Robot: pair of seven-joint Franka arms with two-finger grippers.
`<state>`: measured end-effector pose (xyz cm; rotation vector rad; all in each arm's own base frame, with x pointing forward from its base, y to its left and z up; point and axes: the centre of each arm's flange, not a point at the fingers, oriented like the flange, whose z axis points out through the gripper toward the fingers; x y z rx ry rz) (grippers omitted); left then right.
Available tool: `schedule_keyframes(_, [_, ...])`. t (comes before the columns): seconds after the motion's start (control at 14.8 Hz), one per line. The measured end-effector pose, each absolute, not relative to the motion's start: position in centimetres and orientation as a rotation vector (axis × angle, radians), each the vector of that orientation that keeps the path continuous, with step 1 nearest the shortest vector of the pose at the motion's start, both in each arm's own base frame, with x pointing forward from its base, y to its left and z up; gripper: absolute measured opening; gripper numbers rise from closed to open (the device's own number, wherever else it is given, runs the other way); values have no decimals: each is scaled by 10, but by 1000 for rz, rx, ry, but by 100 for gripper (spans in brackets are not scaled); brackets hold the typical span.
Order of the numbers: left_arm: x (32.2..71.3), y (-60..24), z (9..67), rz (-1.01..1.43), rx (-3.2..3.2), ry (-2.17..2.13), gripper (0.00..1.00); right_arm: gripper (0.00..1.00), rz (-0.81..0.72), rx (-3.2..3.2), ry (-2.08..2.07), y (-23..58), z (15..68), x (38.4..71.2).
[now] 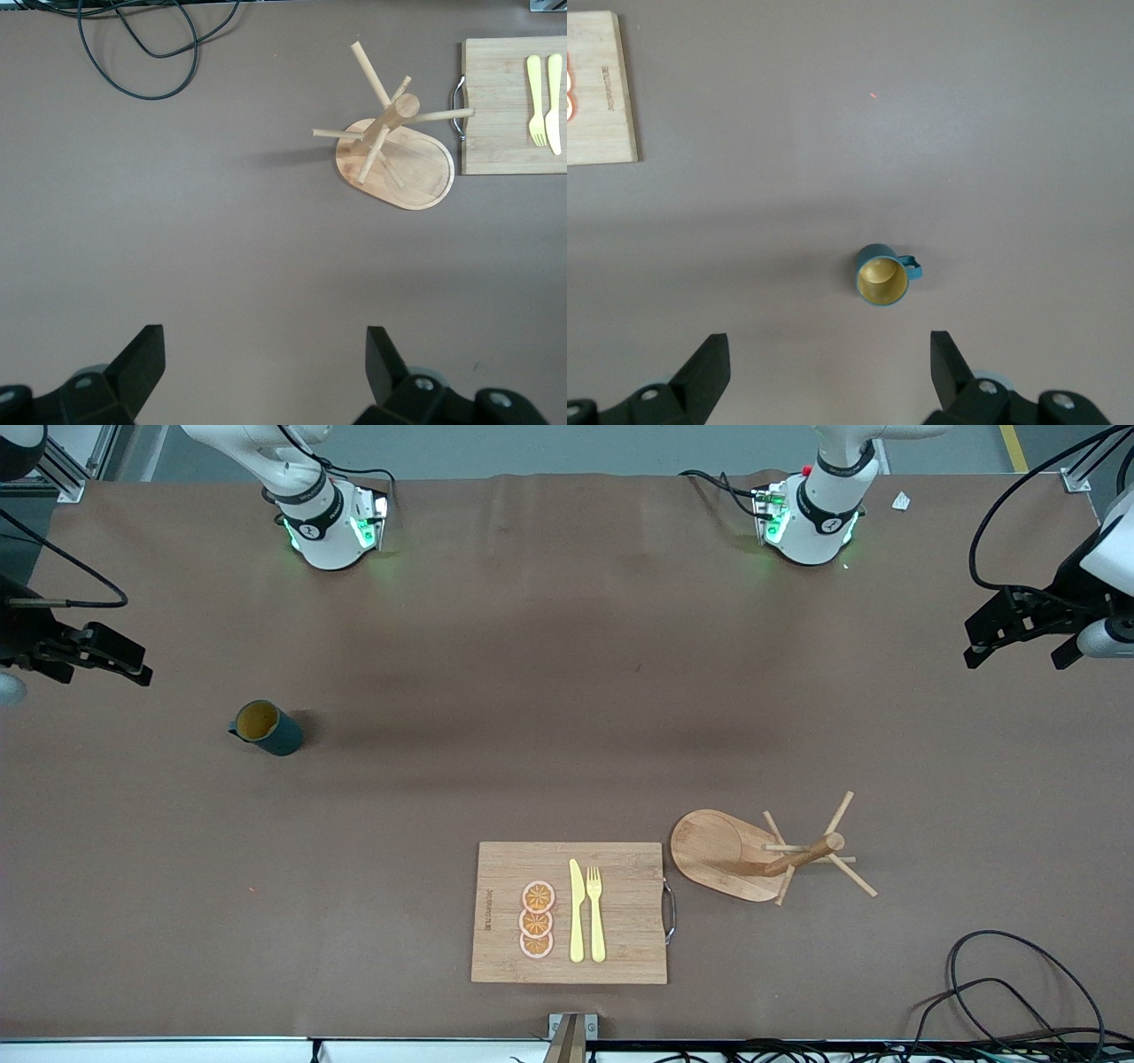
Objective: Pass cup and hang on rack
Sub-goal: 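Reach the right gripper down toward the teal mug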
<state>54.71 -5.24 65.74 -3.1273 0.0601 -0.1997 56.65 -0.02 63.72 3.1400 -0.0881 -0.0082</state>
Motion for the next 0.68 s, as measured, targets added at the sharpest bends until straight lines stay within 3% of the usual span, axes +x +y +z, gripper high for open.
schedule_keyframes(0.27, [549, -52, 654, -191, -3127, 76, 100, 100, 12, 3140, -96, -3, 645, 565])
schedule_keyframes(0.68, [550, -52, 652, -183, -3126, 80, 100, 100, -129, 3136, -85, 1, 617, 563])
